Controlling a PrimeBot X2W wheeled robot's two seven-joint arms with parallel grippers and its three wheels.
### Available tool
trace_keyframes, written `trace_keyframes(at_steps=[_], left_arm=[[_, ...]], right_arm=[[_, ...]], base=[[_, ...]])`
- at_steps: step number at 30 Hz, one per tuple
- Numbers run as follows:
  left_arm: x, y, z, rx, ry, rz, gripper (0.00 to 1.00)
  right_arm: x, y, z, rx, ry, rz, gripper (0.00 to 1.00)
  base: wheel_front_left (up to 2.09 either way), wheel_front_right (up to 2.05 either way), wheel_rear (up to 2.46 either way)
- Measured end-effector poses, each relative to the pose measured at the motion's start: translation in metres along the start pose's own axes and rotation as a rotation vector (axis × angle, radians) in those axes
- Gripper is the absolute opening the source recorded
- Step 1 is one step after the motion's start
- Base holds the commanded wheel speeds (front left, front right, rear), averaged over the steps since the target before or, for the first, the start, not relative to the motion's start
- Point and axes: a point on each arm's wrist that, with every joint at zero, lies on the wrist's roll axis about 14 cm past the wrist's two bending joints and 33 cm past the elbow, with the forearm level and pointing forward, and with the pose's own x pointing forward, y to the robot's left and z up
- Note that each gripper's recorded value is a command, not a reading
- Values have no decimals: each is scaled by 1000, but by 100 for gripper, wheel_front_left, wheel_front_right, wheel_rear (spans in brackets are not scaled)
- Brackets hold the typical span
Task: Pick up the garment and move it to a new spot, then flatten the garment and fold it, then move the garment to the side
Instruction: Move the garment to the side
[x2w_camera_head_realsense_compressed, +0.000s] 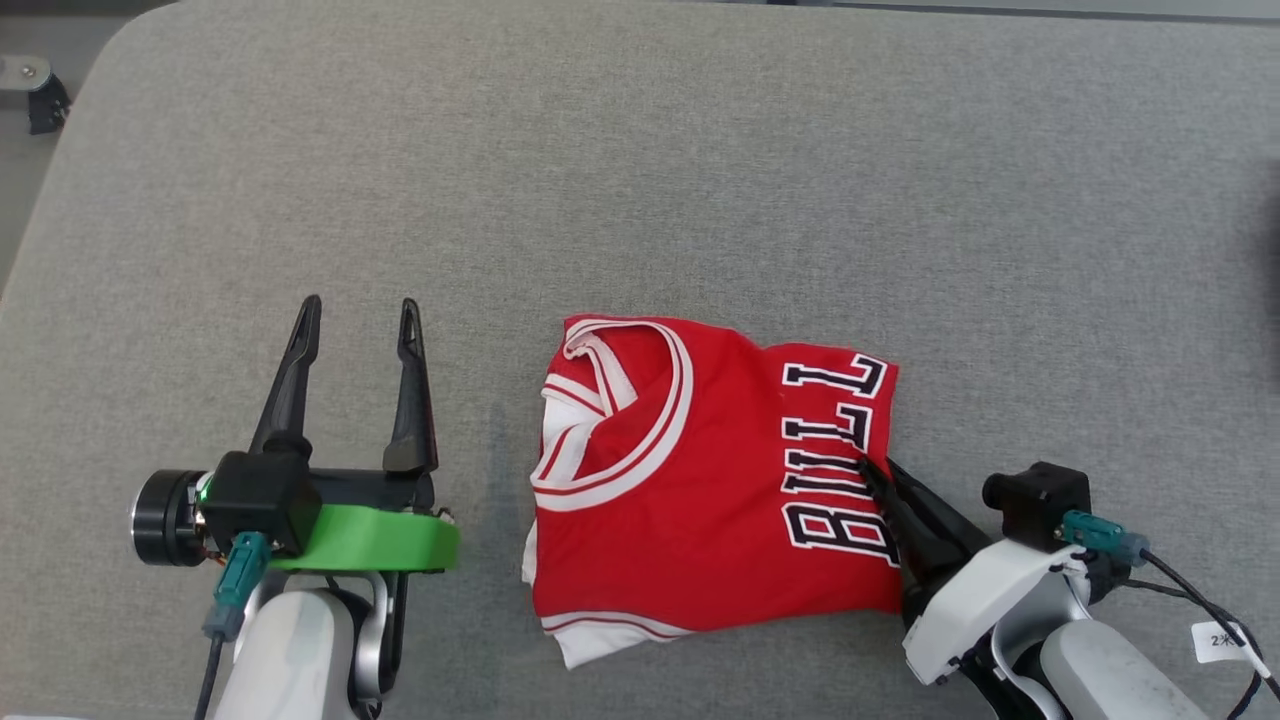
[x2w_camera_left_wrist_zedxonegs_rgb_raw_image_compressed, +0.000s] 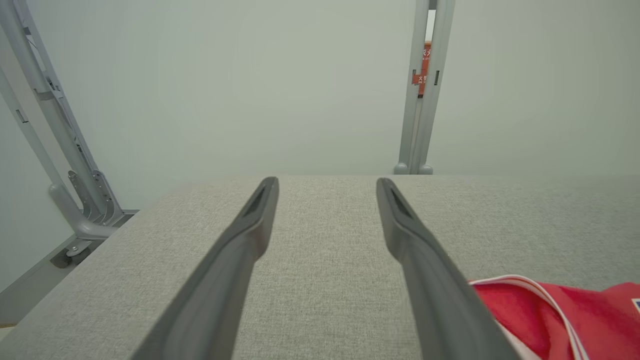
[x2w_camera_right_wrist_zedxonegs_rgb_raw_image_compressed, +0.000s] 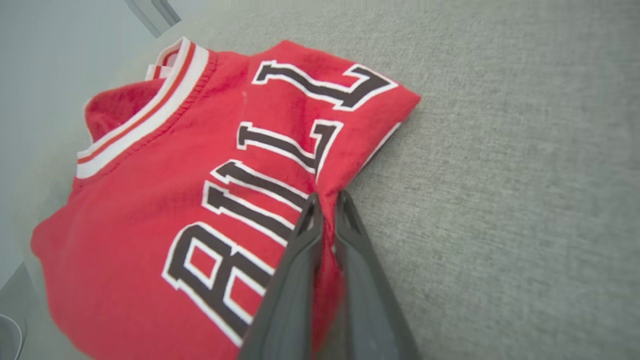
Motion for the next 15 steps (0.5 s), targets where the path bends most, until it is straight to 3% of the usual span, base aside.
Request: trace_keyframes(at_steps=[7, 15], left_arm=[[13, -28, -3, -17, -10, -92, 100], [39, -102, -1, -42, -56, -332, 100]], right_arm=[[-23, -43, 32, -84, -81, -95, 0], [-75, -133, 78, -193, -146, -331, 0]], base=[[0, 0, 0], [0, 0, 0]])
